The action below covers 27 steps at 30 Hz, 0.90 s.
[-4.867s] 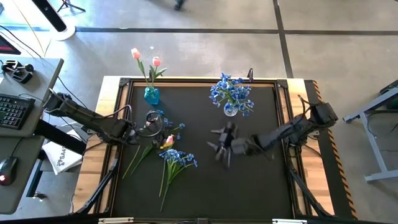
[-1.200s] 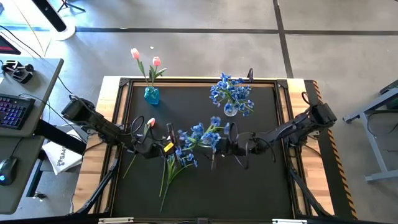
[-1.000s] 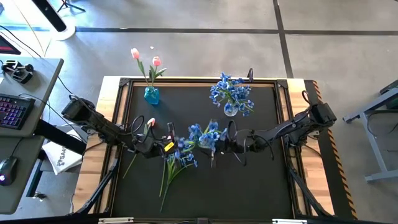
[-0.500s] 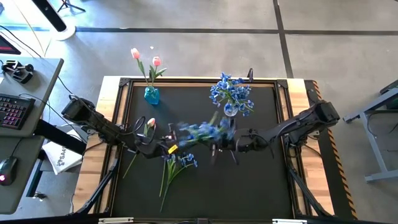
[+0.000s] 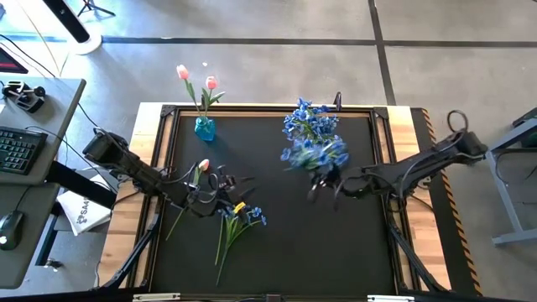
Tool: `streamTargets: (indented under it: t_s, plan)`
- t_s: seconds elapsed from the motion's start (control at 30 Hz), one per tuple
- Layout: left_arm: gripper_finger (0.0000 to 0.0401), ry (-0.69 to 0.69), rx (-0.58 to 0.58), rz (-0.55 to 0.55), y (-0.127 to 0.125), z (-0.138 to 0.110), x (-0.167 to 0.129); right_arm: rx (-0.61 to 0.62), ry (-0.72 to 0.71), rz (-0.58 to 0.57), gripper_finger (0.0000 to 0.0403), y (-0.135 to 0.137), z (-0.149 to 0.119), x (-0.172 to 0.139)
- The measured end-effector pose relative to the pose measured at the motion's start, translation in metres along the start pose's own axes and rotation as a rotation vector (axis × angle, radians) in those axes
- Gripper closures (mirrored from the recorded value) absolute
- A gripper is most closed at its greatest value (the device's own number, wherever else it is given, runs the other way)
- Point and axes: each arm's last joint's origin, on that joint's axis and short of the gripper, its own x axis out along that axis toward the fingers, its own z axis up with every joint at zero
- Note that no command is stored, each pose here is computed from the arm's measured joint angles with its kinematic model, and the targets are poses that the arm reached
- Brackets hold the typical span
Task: Sort flowers into vase by color
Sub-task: Put the blue flowers into the transparent vase
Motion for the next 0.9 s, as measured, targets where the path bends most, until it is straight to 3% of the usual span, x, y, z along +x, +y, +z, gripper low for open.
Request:
streamTargets:
  t_s: [0.13,0.3,0.47,0.6,0.9]
  plan:
    - [0.0274,-0.001,0.001,-0.006,-0.001,0.0,-0.001,0.04,0.02,-0.186,0.0401,-0.026,-0.012,-0.024]
    - [0.0274,-0.002,0.0,-0.005,0.0,0.0,-0.001,0.093,-0.002,-0.221,0.0402,-0.048,-0.004,-0.046]
    - [0.0274,-0.003,-0.017,-0.005,0.0,0.0,-0.001,0.063,-0.052,-0.292,0.0402,-0.062,0.013,-0.059]
    - [0.0274,-0.004,-0.019,-0.006,0.0,0.0,-0.001,0.02,-0.057,-0.364,0.0402,-0.066,0.02,-0.061]
    - [0.0274,-0.006,-0.021,-0.007,0.0,0.001,-0.001,-0.044,-0.003,-0.374,0.0402,-0.065,0.013,-0.042]
